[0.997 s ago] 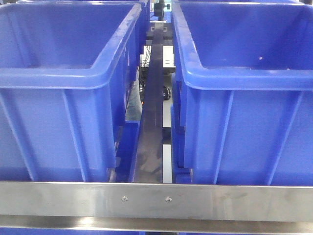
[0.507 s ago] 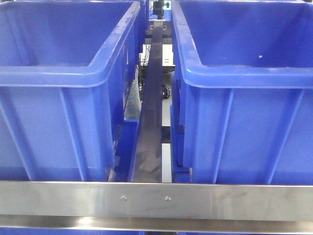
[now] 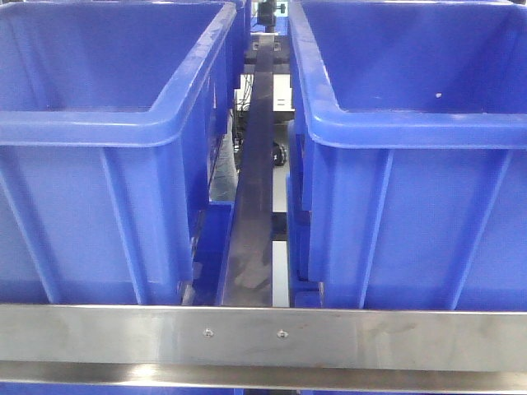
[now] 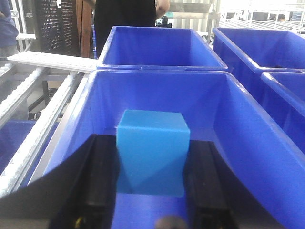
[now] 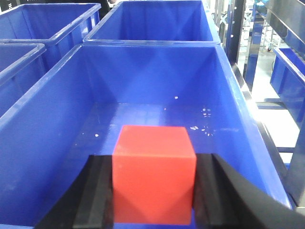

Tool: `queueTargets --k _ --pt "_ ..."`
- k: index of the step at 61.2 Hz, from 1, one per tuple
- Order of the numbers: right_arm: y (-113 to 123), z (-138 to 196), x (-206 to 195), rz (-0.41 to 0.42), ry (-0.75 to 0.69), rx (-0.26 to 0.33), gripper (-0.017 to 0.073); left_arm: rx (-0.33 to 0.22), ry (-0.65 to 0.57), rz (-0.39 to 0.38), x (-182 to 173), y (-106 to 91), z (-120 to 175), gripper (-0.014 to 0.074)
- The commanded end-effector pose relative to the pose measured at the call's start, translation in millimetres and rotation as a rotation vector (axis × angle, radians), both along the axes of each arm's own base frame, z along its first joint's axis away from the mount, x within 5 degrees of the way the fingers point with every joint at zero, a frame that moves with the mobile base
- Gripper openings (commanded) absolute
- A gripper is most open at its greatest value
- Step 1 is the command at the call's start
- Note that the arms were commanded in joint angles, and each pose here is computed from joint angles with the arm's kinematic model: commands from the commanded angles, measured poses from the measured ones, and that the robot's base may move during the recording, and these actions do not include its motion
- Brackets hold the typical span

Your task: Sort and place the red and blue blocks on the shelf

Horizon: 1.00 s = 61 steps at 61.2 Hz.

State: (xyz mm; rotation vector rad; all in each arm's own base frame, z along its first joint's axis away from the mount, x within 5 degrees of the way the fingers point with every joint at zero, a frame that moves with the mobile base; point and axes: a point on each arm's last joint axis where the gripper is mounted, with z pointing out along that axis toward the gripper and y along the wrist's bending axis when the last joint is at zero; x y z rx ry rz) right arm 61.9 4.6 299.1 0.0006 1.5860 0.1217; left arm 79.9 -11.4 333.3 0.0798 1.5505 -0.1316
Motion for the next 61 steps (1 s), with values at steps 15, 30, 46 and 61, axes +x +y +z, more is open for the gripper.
queueTargets --k 15,30,46,61 --pt "0 17 -1 0.0 -0.118 -0.005 0.0057 -0.035 -0.1 0.02 -1 2.0 16 0.0122" --pt "1 25 5 0.0 -0.112 -0.005 0.0055 -0.019 -0.057 0.009 5 0.5 14 0.0123" --pt "4 44 39 0.003 -0.076 -0.009 0.0055 -0.002 0.012 -0.117 33 -17.0 26 0.0123" --pt "16 51 84 0.061 -0.05 -0.018 0.0055 -0.004 0.01 -0.189 76 -42.0 24 0.0122"
